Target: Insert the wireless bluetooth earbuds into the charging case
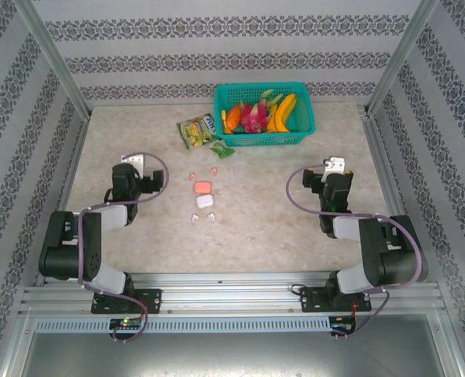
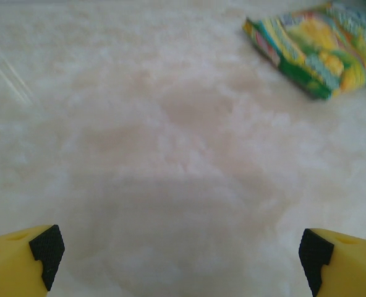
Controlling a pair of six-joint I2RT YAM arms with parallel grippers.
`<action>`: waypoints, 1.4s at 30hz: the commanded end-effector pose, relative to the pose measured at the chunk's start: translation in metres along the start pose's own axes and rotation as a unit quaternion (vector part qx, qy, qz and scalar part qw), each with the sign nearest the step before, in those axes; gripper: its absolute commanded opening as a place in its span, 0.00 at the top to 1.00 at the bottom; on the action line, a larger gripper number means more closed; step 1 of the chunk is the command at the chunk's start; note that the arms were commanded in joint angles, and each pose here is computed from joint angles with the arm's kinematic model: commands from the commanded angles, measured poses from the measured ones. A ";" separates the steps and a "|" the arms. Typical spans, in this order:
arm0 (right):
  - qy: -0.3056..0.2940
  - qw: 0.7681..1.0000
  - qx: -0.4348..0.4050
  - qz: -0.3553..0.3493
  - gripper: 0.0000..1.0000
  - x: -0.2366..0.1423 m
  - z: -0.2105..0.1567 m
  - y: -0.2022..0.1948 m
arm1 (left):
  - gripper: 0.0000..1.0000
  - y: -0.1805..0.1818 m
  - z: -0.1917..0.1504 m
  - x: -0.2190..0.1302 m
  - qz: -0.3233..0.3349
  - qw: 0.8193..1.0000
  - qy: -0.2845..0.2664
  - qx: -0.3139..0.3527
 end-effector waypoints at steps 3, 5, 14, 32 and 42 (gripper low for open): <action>0.016 0.999 -0.037 -0.009 0.02 -0.005 0.027 0.011 | 0.00 0.006 0.014 -0.015 0.016 0.997 0.068 -0.040; 0.024 0.999 -0.026 -0.005 0.02 -0.009 0.037 0.015 | 0.00 0.007 0.017 -0.022 0.021 0.993 0.087 -0.074; 0.117 0.973 0.197 0.009 0.02 -0.010 0.057 0.022 | 0.00 0.017 0.036 -0.051 0.057 0.973 0.104 -0.197; 0.416 0.896 0.006 0.156 0.10 -0.083 -0.017 0.249 | 0.00 -0.002 0.020 -0.061 0.040 0.932 0.149 -0.328; 0.465 0.872 -0.059 0.144 0.11 -0.097 -0.058 0.314 | 0.00 -0.012 0.003 -0.052 0.030 0.911 0.174 -0.372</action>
Point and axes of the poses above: each hand's point on the last joint's axis, 136 mm out from that joint toward the fingers, its own x axis out along the fingers, its own y axis along the line the jaws close on, z = x × y, the point moved 2 cm from there along -x, back along the fingers, and after that the axes turned 6 degrees about x, right-handed, at the moved point
